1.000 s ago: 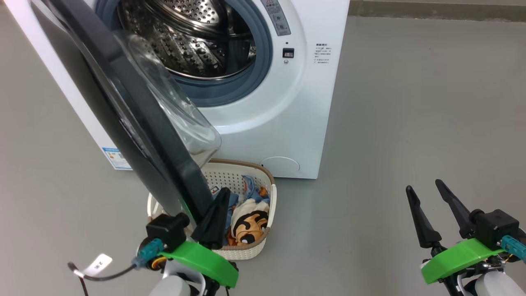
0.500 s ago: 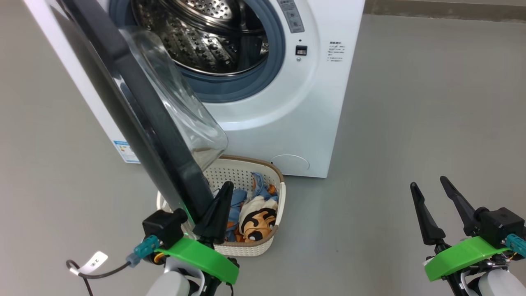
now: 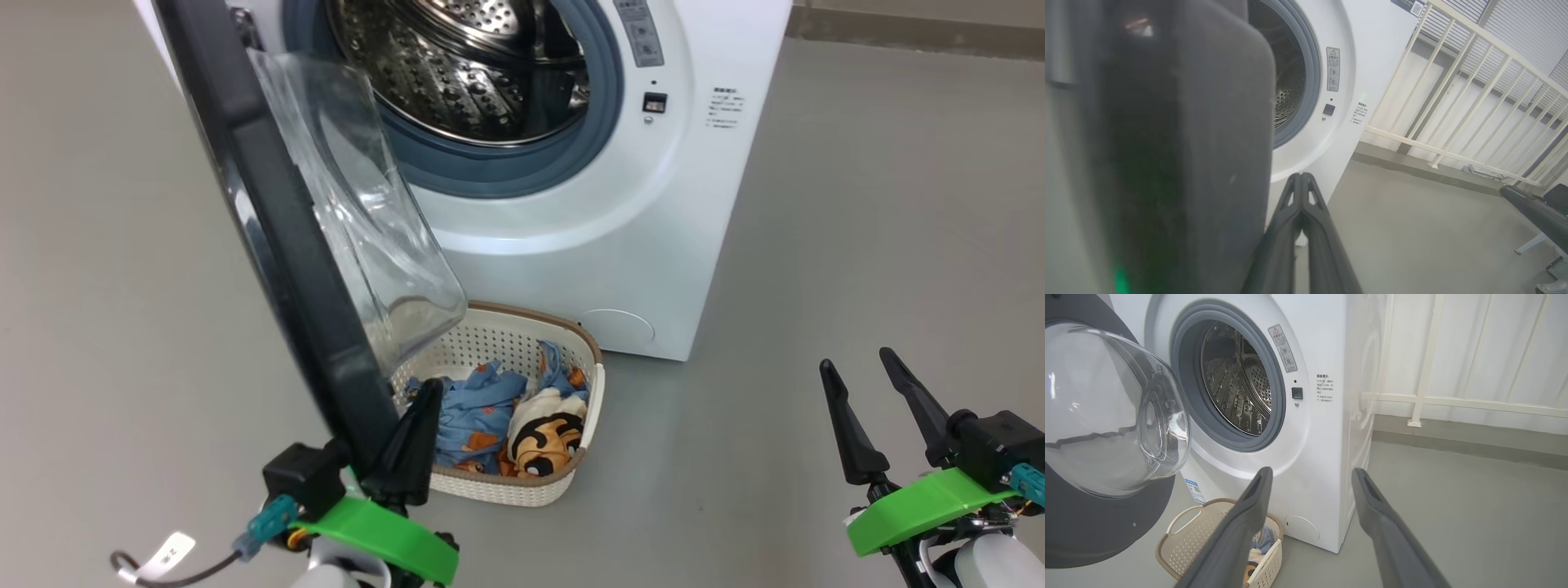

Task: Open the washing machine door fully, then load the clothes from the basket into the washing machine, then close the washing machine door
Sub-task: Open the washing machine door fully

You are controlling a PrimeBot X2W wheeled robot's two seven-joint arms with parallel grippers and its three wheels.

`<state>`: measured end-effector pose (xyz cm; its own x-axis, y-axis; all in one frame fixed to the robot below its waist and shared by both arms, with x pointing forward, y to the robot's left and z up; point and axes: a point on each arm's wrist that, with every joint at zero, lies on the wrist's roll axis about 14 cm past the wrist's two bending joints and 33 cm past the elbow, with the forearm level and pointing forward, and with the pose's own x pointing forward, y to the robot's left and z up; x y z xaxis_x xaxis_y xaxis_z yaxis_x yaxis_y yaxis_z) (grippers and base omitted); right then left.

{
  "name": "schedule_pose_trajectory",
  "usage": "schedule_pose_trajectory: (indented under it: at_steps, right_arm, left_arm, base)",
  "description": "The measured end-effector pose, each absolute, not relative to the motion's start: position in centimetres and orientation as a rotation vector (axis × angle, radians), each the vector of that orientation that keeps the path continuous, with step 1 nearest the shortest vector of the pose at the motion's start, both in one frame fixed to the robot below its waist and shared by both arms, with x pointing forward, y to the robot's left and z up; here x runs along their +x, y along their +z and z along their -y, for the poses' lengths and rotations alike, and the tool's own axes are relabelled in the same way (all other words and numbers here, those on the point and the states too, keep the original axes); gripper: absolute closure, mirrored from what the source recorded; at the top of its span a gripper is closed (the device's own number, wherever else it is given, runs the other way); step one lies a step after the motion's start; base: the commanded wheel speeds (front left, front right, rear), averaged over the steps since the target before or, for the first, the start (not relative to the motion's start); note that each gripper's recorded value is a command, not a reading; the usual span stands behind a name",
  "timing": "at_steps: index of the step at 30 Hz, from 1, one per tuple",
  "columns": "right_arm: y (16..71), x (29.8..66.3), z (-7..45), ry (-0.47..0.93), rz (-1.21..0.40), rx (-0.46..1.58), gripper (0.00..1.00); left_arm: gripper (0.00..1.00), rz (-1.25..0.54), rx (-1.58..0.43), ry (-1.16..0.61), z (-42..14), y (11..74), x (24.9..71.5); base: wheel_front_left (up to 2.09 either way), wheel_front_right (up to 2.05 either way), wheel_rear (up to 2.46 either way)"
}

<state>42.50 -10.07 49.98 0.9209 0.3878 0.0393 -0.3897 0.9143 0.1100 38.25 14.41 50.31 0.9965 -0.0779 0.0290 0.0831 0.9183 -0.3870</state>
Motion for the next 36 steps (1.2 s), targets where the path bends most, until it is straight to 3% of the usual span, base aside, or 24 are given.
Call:
schedule_pose_trajectory:
  at_steps: [36]
  right_arm:
    - [49.6, 43.1, 6.4, 0.493, 0.005, 0.124, 0.00]
  left_arm:
    - [1.00, 0.026, -0.256, 0.379, -30.2, 49.2, 31.2]
  base:
    - [0.00, 0.00, 0.00]
